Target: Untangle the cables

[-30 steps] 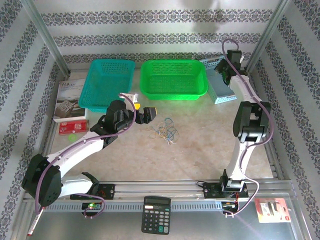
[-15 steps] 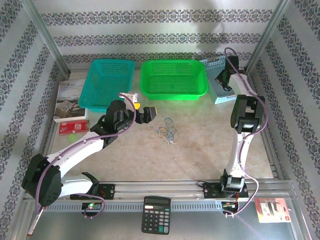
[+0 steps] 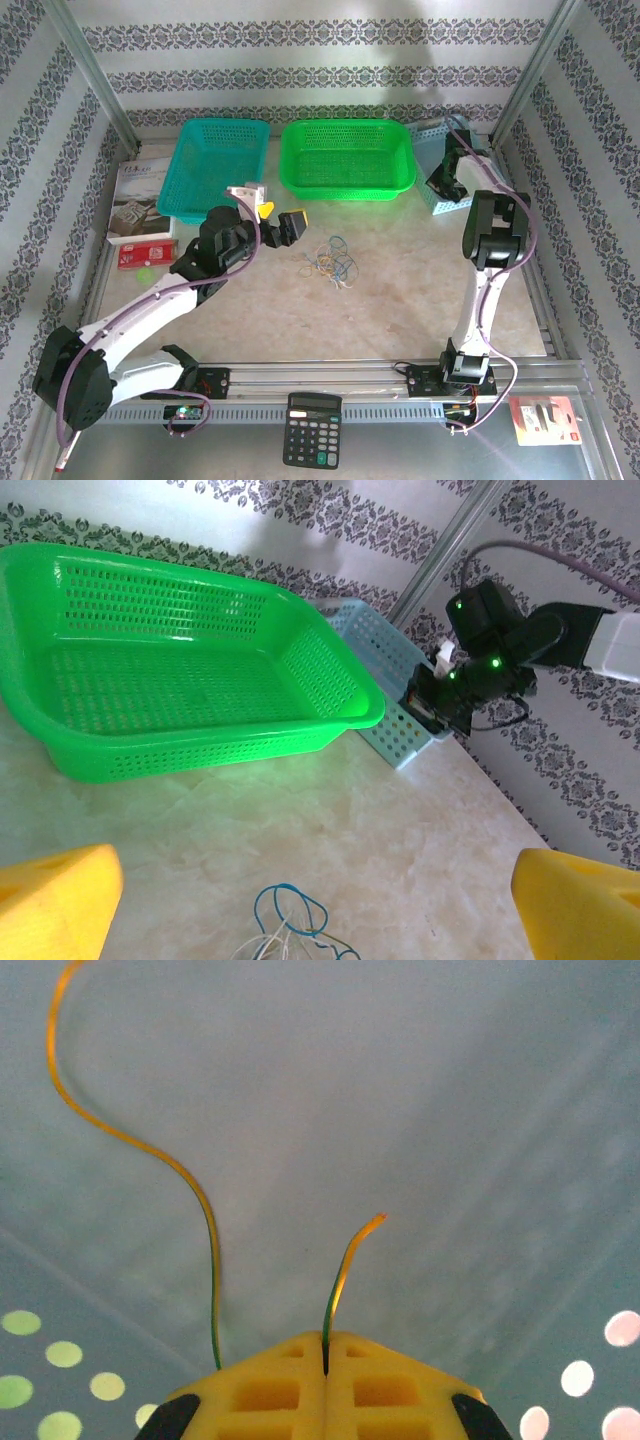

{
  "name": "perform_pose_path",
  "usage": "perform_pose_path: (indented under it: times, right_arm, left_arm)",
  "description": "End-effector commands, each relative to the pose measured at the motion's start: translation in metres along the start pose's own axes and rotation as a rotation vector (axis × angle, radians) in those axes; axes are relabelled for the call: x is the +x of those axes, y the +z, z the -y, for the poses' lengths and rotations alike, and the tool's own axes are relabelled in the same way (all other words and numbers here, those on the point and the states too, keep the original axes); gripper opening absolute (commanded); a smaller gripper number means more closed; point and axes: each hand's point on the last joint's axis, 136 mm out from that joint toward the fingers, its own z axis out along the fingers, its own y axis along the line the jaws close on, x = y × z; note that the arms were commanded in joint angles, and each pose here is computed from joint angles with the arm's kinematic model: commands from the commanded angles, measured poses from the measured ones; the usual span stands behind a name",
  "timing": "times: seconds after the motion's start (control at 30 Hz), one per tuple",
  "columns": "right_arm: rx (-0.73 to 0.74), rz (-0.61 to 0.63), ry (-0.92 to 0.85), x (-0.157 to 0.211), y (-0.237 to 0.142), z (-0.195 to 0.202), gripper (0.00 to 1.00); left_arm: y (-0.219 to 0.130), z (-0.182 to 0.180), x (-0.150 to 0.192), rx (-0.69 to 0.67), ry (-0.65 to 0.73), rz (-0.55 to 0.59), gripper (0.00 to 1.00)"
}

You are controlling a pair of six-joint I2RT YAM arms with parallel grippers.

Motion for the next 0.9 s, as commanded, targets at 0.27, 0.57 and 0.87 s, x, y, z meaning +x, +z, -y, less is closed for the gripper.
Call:
perform_pose_path:
  times: [0.27,0.57,0.87]
  right_arm:
    - [-0.102,-0.005,0.059,0.058,-0.05,0.015,0.0]
    - [-0.092,0.189,-0.021,0.02,-0.105,0.016,0.0]
    - [-0.088,0.327,-0.063,-0.031,-0.131,0.006,0.01]
  left_arm:
    - [-0.021,0.015,-0.019,0.049,-0.026,0.093,1.0]
    - [-0.018,0.017,-0.012,0.063,-0.046,0.051,1.0]
    - [-0.015,0.017,-0.006,0.05,-0.02,-0.012,1.0]
